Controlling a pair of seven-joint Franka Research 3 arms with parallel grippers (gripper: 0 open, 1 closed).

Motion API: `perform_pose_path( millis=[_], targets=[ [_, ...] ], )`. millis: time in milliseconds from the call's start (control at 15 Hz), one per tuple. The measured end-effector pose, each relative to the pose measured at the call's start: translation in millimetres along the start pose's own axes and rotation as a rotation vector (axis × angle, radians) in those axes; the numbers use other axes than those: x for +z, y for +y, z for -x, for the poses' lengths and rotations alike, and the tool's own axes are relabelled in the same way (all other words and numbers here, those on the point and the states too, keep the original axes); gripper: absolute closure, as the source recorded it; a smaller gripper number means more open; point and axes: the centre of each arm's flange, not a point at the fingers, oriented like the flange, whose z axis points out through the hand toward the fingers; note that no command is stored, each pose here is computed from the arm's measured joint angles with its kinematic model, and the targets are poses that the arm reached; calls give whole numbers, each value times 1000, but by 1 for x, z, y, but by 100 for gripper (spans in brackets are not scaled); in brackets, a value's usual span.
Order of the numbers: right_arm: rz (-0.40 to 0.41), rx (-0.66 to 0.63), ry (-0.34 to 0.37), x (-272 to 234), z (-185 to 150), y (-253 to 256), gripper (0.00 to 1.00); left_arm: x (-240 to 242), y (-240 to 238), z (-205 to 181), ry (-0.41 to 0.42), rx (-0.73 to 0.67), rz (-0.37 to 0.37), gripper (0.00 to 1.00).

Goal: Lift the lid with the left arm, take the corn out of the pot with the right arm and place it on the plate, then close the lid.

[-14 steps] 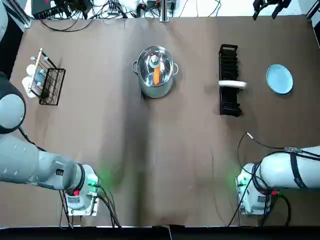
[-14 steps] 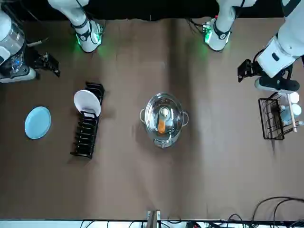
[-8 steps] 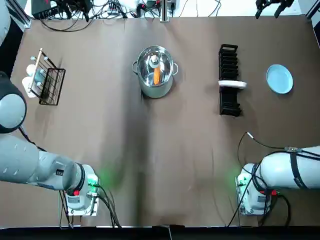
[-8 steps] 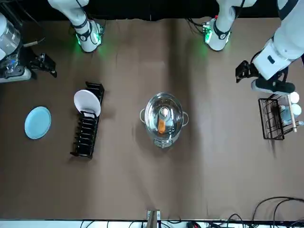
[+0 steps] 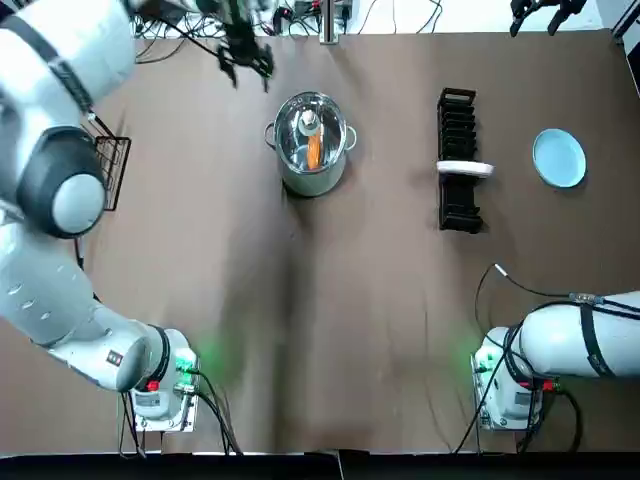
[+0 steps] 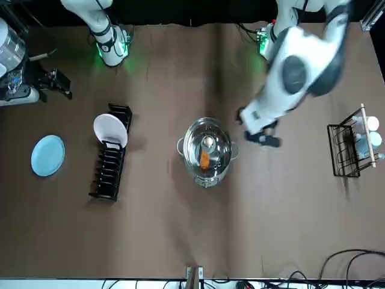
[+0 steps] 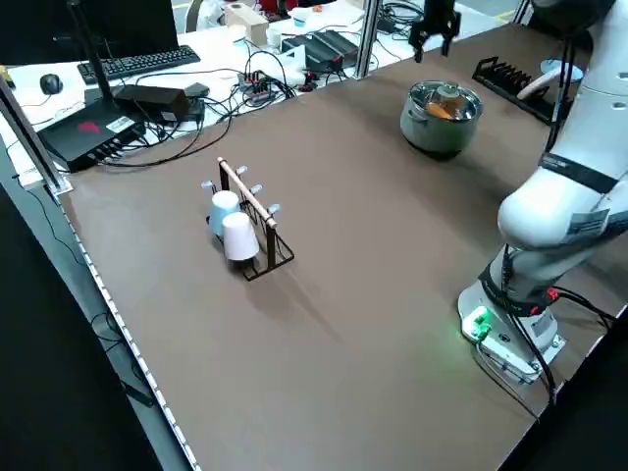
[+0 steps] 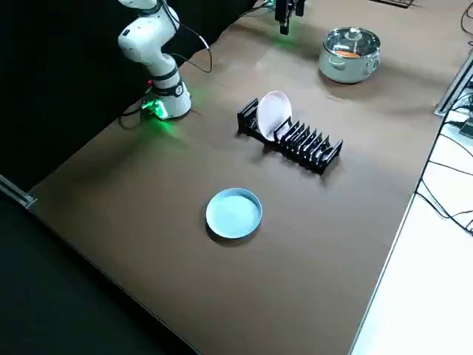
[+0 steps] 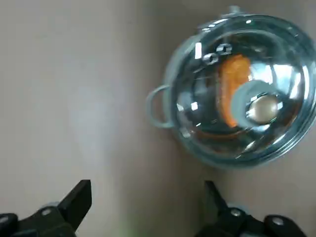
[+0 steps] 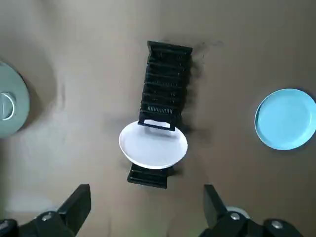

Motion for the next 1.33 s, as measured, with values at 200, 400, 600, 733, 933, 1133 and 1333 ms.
perform_pose_path(
  millis=[200, 400, 600, 733, 933, 1133, 1333],
  targets=[
    [1, -2, 6, 8, -8, -1, 0, 50, 57, -10, 33, -42, 14, 0],
    [4, 20, 29, 6, -13, 11, 0, 81, 93, -18, 93, -70, 48, 0],
    [3, 42, 52, -4, -14, 23, 0, 106, 111, -29, 157, -94, 89, 0],
    [3, 41, 52, -2, -16, 22, 0, 118, 119, -32, 172, -97, 100, 0],
    [-1, 16, 11, 22, -29, 9, 0, 124, 130, -27, 170, -84, 99, 8],
    [0, -38, -21, 42, -38, -22, 0, 123, 133, -26, 166, -82, 95, 18],
    [3, -45, -14, 42, -41, -26, 0, 123, 129, -25, 136, -86, 74, 29]
  ],
)
